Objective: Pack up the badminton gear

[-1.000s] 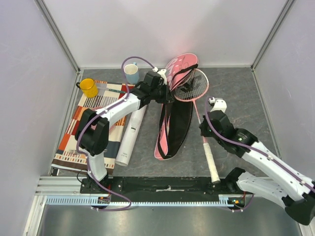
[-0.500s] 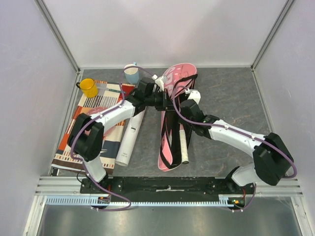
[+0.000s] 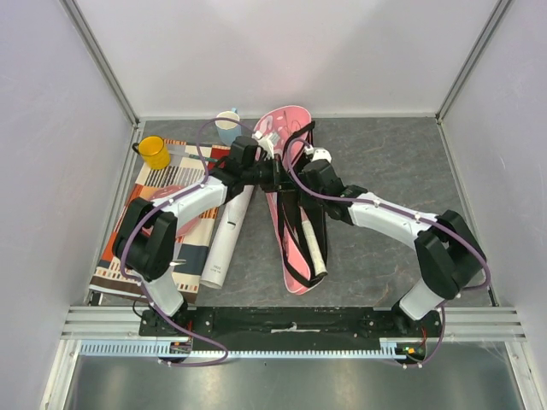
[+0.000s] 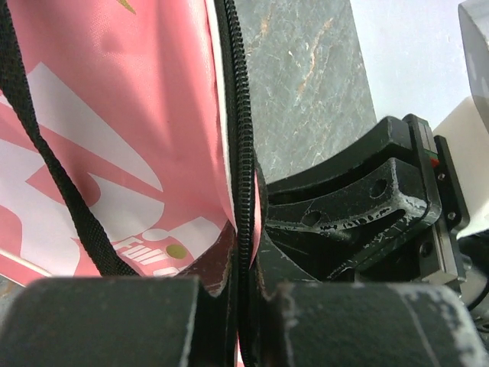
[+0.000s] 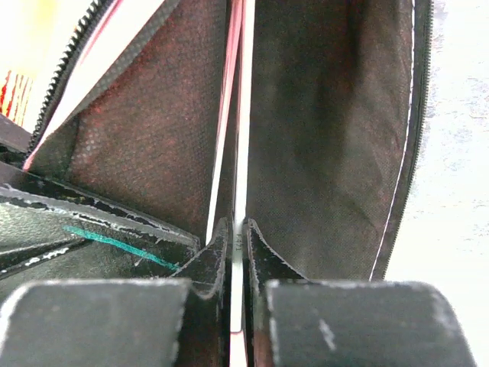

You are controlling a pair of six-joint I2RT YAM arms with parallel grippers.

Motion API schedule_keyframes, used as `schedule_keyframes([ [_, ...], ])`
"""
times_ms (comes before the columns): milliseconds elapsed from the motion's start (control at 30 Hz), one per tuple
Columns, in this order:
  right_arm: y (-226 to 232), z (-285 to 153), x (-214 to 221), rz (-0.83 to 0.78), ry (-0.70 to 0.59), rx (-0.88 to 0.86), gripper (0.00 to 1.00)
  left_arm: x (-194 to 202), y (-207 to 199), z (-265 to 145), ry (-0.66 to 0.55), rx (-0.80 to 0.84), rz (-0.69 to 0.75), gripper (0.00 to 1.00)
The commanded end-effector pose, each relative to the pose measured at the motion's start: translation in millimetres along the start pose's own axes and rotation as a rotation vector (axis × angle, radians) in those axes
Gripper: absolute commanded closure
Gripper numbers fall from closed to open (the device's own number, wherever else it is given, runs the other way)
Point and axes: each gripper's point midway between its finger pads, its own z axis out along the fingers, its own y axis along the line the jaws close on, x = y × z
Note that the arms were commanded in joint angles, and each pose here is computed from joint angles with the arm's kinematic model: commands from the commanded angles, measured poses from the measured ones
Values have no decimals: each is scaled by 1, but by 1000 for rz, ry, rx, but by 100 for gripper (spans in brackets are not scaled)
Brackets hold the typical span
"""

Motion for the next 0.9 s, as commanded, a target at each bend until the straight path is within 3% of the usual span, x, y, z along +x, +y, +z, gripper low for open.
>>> schedule_keyframes([
  [0,58,-26,-36,-12,-104,-269,80,7,-88,-13,77,313,53,98],
  [100,46,-44,-21,-10,-49,-310,56,1,-89,-11,62,317,32,98],
  [233,10,-62,-8,56,35,-307,44,-9,-90,-11,29,327,21,98],
  [400,-43,-102,-23,91,-44,-224,23,-14,-94,-11,22,337,24,98],
  [567,-74,-117,-6,98,-7,-145,18,-15,-98,-13,26,356,20,98],
  [867,-109,-112,62,329,69,-136,9,-20,-111,-21,17,385,20,98],
])
